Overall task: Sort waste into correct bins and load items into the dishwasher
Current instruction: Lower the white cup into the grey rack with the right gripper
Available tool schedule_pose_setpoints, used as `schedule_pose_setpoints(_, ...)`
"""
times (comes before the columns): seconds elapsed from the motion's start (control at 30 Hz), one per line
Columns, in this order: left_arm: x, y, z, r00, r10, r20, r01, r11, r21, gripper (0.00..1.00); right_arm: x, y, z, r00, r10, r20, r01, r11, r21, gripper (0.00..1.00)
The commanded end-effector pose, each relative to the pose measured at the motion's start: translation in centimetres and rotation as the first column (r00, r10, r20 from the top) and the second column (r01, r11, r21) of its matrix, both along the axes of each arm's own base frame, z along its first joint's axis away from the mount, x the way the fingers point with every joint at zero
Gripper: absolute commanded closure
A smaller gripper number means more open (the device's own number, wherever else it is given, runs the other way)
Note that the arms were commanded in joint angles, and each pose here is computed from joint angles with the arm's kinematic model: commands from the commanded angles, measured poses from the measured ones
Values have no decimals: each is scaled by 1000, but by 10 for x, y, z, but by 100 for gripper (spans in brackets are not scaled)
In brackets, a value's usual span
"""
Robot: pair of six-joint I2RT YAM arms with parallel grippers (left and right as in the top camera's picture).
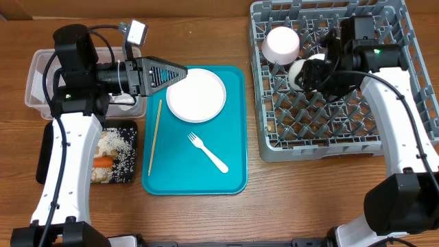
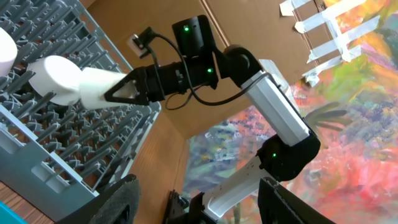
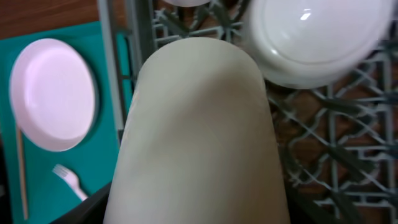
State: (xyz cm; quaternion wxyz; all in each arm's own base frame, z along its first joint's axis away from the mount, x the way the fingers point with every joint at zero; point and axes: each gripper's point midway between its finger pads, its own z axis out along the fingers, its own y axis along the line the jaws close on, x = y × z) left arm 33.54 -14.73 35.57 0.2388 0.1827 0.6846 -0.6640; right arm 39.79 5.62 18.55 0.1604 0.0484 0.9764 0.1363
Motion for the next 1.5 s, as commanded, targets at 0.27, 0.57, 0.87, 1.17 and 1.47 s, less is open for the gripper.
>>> schedule_pose_setpoints(0.27,2,1,4,1000,3,31,-3,1000,2,37,-24,-45,10,982,-173,-72,154,963,-220,90)
schedule_pose_setpoints(0.57,3,1,2,999,11,43,-11,1000,7,35,-24,-27,4,977,-190,-93,174,972,-159,90)
schedule_pose_setpoints(0.87,3,1,0,1000,16,25,-17,1000,8,34,-36,-3,-22,979,-124,-164,95,980,-175,89)
schedule_pose_setpoints(1.17,3,1,-1,1000,16,11,-16,1000,7,34,-47,-2,-27,970,-122,-209,82,979,-189,89)
schedule_pose_setpoints(1.47,2,1,-1,1000,16,3,-16,1000,7,34,-53,-4,-55,959,-125,-254,72,976,-207,89)
